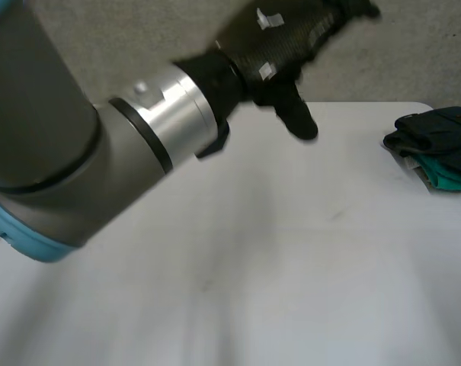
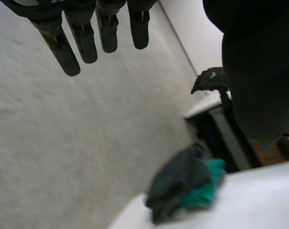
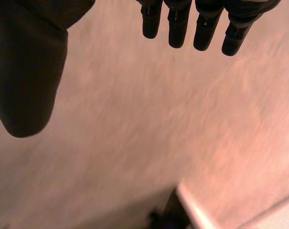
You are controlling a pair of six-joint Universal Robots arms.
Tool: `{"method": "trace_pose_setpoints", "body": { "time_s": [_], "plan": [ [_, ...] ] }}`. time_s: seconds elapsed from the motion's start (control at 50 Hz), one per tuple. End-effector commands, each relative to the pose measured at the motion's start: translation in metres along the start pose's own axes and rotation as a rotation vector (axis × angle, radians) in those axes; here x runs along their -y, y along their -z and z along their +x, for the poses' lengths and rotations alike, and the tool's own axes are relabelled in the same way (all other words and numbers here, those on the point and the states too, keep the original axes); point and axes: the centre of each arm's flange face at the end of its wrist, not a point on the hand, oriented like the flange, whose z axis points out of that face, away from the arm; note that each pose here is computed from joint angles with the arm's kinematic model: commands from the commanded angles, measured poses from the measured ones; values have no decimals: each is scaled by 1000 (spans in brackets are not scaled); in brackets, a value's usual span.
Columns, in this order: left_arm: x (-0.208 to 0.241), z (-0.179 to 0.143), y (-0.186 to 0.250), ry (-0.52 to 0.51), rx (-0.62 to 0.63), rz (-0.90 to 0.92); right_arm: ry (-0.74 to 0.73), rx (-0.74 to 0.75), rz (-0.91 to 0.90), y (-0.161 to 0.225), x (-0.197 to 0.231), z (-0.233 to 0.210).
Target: Fold the laundry.
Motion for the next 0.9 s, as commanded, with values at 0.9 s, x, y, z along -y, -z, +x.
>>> {"method": "trace_pose_setpoints", "body": {
  "time_s": [0.9],
  "plan": [
    [-52, -241, 59, -575, 731, -27, -93, 972, 243, 257, 91, -235]
  ]
}}
